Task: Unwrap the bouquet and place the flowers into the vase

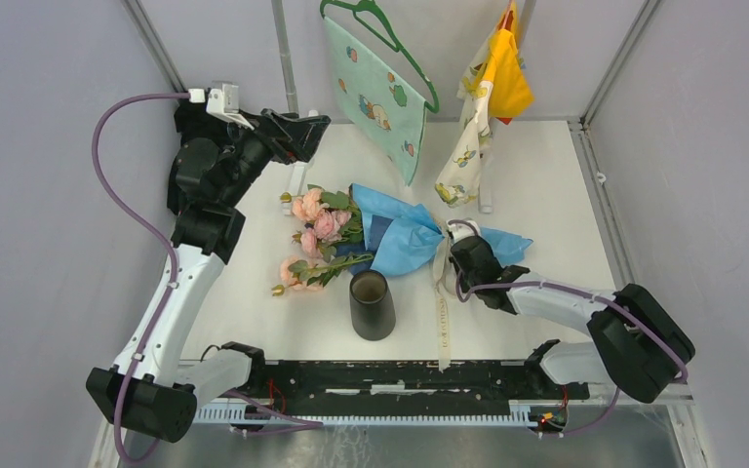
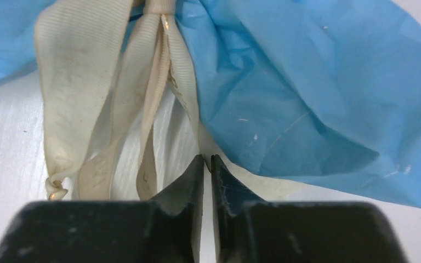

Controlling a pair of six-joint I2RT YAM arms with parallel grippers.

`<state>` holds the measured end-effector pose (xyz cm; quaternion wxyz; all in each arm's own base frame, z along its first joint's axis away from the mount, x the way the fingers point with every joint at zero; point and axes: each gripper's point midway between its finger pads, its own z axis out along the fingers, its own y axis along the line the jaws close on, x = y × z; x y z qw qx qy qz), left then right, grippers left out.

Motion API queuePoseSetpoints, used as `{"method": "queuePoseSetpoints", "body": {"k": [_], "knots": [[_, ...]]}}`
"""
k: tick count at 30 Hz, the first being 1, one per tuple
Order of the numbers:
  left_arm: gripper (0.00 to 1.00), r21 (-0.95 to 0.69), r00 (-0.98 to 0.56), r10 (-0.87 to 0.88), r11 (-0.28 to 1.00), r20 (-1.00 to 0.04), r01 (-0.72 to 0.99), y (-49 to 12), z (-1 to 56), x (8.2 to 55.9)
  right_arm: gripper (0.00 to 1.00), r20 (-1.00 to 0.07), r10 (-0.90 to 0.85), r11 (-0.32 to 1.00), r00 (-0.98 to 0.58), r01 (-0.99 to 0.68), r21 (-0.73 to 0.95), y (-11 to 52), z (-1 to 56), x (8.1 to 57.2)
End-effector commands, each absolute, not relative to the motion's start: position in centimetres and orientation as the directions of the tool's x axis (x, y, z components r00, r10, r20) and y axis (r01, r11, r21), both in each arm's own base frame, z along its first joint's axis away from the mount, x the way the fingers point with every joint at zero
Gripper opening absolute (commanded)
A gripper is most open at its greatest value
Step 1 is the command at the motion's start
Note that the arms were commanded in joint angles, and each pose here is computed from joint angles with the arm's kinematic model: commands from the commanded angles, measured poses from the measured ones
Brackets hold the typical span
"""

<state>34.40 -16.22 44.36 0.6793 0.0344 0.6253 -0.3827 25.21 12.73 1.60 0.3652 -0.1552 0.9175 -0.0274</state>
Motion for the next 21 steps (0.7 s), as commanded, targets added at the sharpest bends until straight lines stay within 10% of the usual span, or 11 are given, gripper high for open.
{"method": "queuePoseSetpoints", "body": {"k": [1,21], "knots": [[1.0,-0.417,-0.042,-0.478,0.715,-0.877,0.562,-15.9,45.1,34.2,0.06,-0.701,-0.302,0.945,-0.646,-0.302,-0.129,14.5,2.7,26.8],[1.0,-0.374,-0.139,-0.381,0.656,-0.914,0.656,-21.1,43.3,34.5,0.0,-0.945,-0.162,0.975,-0.285,-0.195,-0.108,13.7,27.9,30.2]]}}
